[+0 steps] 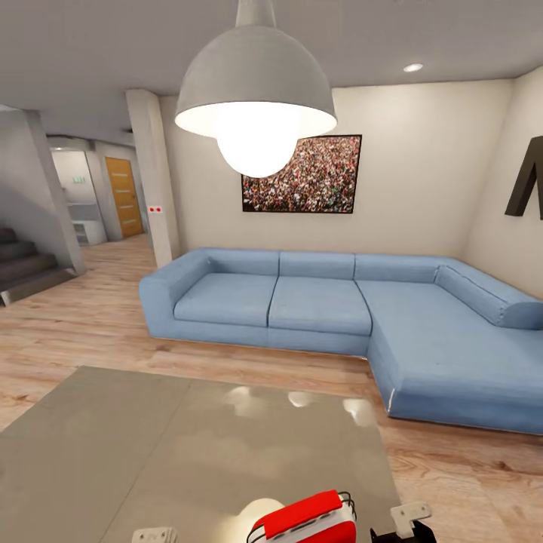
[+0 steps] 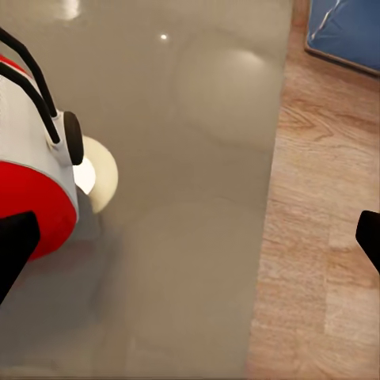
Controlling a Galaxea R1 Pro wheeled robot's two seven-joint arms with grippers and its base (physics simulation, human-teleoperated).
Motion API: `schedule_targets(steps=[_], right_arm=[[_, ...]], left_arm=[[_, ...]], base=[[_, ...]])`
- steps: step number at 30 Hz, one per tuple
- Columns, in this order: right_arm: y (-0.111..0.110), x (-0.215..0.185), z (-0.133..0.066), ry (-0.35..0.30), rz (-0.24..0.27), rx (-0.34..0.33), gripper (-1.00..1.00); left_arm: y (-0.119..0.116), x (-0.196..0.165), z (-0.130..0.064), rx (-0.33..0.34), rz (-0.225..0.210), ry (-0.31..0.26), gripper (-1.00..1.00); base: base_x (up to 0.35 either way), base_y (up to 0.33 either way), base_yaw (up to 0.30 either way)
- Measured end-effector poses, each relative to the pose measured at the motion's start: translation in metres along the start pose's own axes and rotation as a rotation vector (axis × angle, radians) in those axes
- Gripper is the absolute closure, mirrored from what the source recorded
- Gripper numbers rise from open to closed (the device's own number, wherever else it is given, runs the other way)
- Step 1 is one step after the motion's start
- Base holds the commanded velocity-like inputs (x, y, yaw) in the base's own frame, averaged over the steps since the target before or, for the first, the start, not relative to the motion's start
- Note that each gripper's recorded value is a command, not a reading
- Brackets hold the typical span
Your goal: Turn on the radio receiver that's on the table in the living room.
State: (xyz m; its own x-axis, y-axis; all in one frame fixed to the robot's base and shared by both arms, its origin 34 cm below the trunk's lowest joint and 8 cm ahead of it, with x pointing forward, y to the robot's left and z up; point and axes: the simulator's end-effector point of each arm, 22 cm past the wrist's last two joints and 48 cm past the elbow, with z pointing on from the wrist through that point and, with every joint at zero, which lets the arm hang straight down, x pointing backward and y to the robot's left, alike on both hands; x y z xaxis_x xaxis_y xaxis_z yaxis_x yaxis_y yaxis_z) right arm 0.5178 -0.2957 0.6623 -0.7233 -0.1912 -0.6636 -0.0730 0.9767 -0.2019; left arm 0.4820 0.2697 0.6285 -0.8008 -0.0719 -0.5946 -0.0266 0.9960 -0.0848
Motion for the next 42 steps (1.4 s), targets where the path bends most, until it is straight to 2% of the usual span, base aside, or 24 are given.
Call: schedule_targets(steps=[11,42], right_arm=[[-0.002,-0.003,-0.01,0.018,0.0,-0.003,-1.0],[0.004,0.021,-0.004,0.077,-0.004,-0.016,-1.0]], left_arm=[[0.001,-0.003,-0.011,-0.005,-0.007,0.016,-1.0],[0.004,0.016,-0.006,-0.011,-0.011,0.062,-1.0]], base=[[0.0,0.0,0.0],[0.0,0.0,0.0]])
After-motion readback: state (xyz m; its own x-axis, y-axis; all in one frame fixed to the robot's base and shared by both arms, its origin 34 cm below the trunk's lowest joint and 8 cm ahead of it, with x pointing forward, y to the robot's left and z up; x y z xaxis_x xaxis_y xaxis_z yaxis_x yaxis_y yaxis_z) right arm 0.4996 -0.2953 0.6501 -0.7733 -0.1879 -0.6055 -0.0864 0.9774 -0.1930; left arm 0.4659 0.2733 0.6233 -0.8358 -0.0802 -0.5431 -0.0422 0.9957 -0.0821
